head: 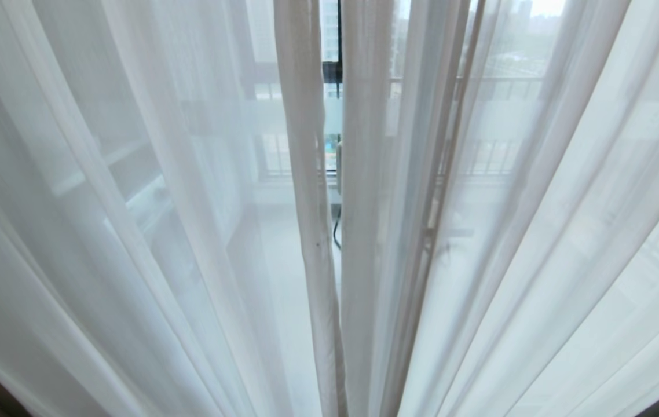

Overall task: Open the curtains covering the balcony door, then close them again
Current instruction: Pull the outer curtains open on both sides

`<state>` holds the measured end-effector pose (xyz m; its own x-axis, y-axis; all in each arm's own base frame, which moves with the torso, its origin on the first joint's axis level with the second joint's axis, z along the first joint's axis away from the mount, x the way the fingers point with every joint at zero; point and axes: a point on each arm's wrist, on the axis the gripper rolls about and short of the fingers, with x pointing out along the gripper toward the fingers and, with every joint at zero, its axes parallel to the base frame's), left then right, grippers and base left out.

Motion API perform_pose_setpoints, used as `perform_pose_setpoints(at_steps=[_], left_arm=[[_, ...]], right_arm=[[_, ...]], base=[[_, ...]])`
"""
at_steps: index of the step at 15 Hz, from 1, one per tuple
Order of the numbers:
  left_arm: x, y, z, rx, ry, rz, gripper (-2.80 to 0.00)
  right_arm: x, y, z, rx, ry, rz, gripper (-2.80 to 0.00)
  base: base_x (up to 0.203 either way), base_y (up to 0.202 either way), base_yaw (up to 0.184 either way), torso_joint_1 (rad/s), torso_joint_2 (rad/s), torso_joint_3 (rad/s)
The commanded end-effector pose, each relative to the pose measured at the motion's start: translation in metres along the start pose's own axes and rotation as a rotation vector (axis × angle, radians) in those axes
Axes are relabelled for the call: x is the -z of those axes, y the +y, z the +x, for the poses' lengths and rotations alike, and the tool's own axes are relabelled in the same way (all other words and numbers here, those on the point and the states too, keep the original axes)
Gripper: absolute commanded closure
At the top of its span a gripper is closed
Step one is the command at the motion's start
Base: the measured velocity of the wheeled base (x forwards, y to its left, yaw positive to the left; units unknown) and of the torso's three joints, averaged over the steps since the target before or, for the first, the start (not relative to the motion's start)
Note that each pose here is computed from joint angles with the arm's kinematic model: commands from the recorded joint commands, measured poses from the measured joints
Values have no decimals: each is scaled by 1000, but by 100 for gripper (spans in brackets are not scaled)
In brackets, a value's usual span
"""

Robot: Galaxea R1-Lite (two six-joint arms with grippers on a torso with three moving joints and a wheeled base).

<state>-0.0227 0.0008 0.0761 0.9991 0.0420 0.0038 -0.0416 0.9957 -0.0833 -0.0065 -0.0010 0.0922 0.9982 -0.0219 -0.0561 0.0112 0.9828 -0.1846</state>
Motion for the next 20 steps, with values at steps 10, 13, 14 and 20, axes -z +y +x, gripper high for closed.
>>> perform_pose_setpoints(at_steps=[10,13,14,20], left_arm=[[0,0,0,-1,-1,-1,0],[0,0,0,-1,-1,-1,0],[0,0,0,-1,-1,-1,0],[0,0,0,-1,-1,-1,0]], right_arm=[[17,5,-16,-74,-63,34,0],[17,5,-16,-71,-62,101,0],[17,5,-16,-71,-62,101,0],[17,5,-16,-71,-62,101,0]], base=[[0,0,0,0,0,0],[0,0,0,0,0,0],[0,0,0,0,0,0],[0,0,0,0,0,0]])
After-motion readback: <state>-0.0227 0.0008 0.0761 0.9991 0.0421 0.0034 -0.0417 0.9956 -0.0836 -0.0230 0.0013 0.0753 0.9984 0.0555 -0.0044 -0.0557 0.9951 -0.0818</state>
